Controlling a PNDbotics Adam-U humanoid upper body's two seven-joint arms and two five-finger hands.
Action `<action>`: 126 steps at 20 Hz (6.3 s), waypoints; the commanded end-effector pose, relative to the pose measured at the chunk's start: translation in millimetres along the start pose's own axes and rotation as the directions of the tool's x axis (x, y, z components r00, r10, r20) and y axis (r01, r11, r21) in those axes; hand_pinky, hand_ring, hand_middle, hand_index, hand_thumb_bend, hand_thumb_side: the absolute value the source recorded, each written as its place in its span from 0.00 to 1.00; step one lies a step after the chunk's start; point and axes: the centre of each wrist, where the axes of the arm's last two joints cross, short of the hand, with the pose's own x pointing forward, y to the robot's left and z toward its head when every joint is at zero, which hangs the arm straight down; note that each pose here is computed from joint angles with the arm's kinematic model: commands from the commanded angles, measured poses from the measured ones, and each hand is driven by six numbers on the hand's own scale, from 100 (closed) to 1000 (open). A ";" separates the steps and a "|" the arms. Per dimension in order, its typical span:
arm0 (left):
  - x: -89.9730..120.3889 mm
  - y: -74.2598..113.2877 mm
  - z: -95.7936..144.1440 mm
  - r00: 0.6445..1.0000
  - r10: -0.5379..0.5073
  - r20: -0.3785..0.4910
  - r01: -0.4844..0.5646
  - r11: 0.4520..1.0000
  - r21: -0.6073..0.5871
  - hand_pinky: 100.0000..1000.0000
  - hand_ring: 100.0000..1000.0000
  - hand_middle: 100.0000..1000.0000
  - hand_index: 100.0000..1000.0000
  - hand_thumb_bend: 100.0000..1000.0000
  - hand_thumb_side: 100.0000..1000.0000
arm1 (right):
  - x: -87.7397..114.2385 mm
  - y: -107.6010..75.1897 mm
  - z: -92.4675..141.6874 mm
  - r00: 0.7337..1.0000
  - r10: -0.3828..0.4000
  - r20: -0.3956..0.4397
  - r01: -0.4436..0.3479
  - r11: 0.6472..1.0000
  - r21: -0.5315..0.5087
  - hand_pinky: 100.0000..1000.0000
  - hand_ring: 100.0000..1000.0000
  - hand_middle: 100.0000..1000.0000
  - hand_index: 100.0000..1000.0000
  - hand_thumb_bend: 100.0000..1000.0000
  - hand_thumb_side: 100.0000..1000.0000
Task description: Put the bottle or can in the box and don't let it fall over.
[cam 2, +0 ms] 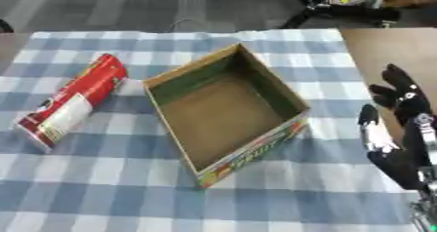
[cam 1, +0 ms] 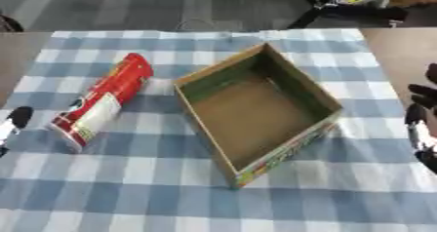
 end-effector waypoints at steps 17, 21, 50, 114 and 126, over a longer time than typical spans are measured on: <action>-3.7 -10.2 -15.6 0.990 -0.137 0.027 0.139 0.986 -0.088 0.67 0.57 0.80 0.76 0.75 0.31 | 5.6 -1.7 -5.1 1.000 0.000 0.026 0.000 1.000 0.012 0.85 0.85 1.00 0.93 0.00 0.44; 2.4 -12.2 -16.5 0.985 -0.168 0.025 0.170 0.980 -0.102 0.68 0.57 0.80 0.77 0.75 0.31 | 5.6 -1.4 -5.1 1.000 0.000 0.024 0.000 1.000 0.013 0.85 0.85 1.00 0.93 0.00 0.44; 27.8 -35.2 -33.3 0.962 -0.263 0.076 0.272 0.947 -0.169 0.68 0.60 0.83 0.77 0.78 0.29 | 6.3 0.3 -6.7 1.000 -0.008 0.022 0.007 1.000 0.021 0.85 0.85 1.00 0.93 0.00 0.44; -0.1 -74.0 -55.9 0.866 -0.498 0.033 0.492 0.842 -0.221 0.62 0.54 0.80 0.77 0.77 0.10 | 7.5 6.4 -8.5 0.999 -0.023 0.028 0.022 0.999 0.029 0.85 0.85 1.00 0.93 0.00 0.43; -6.4 -77.9 -56.6 0.861 -0.508 0.016 0.495 0.831 -0.252 0.55 0.51 0.77 0.75 0.72 0.06 | 7.6 6.9 -8.8 0.999 -0.025 0.033 0.024 0.999 0.027 0.85 0.84 1.00 0.92 0.00 0.43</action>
